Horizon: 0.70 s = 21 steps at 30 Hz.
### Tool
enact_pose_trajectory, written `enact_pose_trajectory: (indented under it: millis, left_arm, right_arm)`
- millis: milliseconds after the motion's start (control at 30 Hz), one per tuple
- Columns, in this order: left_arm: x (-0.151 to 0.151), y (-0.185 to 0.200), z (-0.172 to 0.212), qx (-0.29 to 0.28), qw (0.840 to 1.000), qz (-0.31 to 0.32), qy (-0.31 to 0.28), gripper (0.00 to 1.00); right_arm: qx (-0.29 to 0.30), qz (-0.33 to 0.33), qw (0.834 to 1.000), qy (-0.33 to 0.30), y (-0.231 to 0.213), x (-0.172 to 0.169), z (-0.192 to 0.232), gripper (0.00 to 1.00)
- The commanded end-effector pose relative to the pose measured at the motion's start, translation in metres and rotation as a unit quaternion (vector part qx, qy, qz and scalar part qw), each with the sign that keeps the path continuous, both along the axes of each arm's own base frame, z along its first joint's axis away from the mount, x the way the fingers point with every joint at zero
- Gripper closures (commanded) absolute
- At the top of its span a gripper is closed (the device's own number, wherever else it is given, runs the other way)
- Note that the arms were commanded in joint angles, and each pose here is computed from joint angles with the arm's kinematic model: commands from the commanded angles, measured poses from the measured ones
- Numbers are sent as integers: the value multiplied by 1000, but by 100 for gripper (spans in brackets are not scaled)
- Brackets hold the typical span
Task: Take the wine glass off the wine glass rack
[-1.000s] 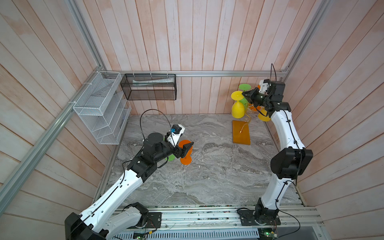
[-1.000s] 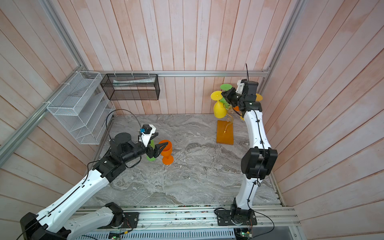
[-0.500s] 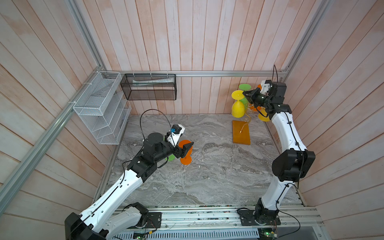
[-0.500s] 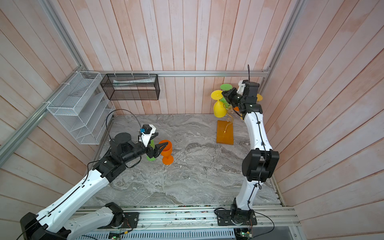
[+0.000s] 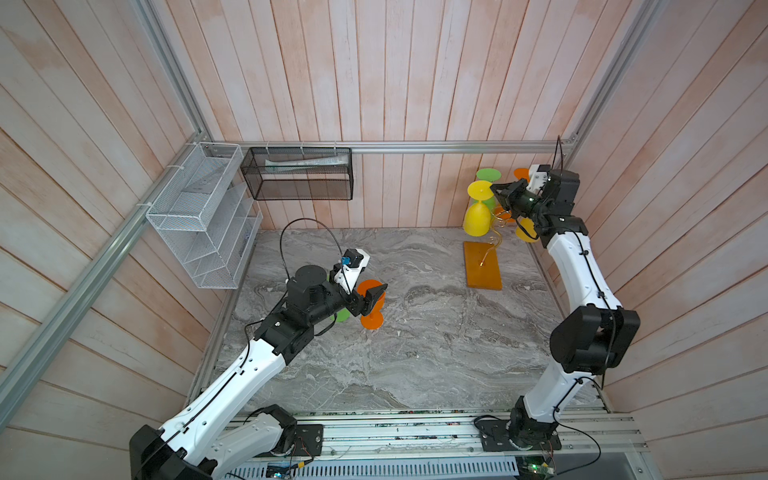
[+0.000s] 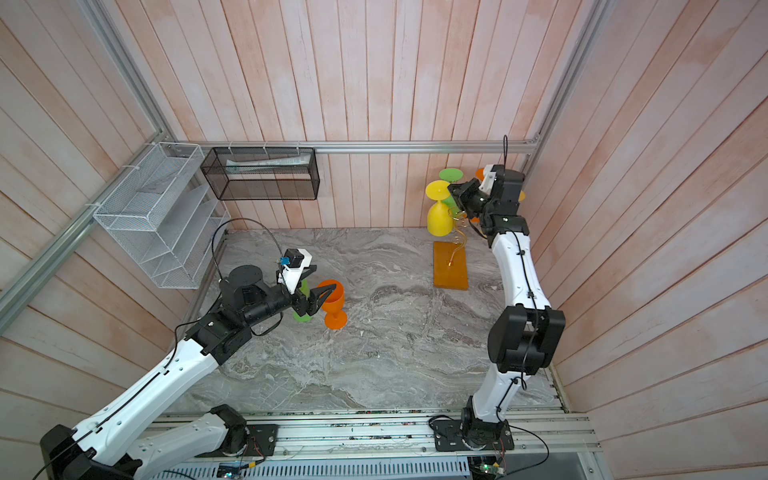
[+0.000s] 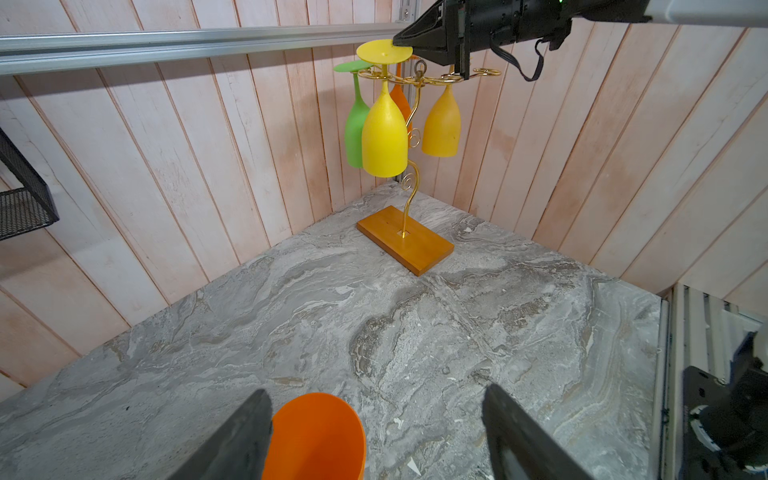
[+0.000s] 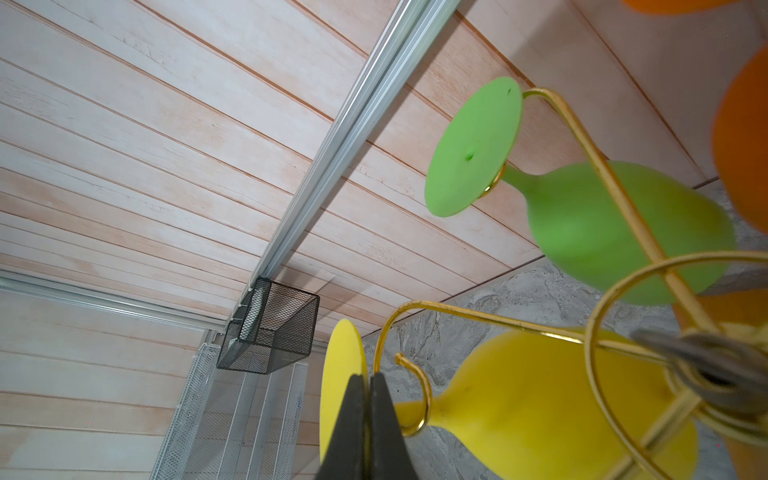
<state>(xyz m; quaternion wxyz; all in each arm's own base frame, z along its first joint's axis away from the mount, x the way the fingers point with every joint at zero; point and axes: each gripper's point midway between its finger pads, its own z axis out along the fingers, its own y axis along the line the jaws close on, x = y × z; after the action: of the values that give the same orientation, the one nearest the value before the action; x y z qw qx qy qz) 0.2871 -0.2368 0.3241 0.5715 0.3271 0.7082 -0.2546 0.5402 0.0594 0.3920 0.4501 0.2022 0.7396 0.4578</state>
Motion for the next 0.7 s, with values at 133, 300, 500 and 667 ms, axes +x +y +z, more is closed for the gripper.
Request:
enact_pose_trajectory:
  millis: [133,300,500,667]
  left_arm:
    - [0,-1,-2,1,1000,1,-1,19]
    - [0,-1,-2,1,1000,1,0,19]
    - [0,-1,-2,1,1000,1,0,19]
    - [1,-1,-2,1,1000,1,0,19]
  right_arm:
    - [-6,-22,999,-38,-12,-11,25,100]
    - [-8,-34,999,-33,-17,-12,20,100]
    - [-8,-31,999,-33,-16,-11,19,100]
    - [-17,-27,999,-30,-12,-14,16,100]
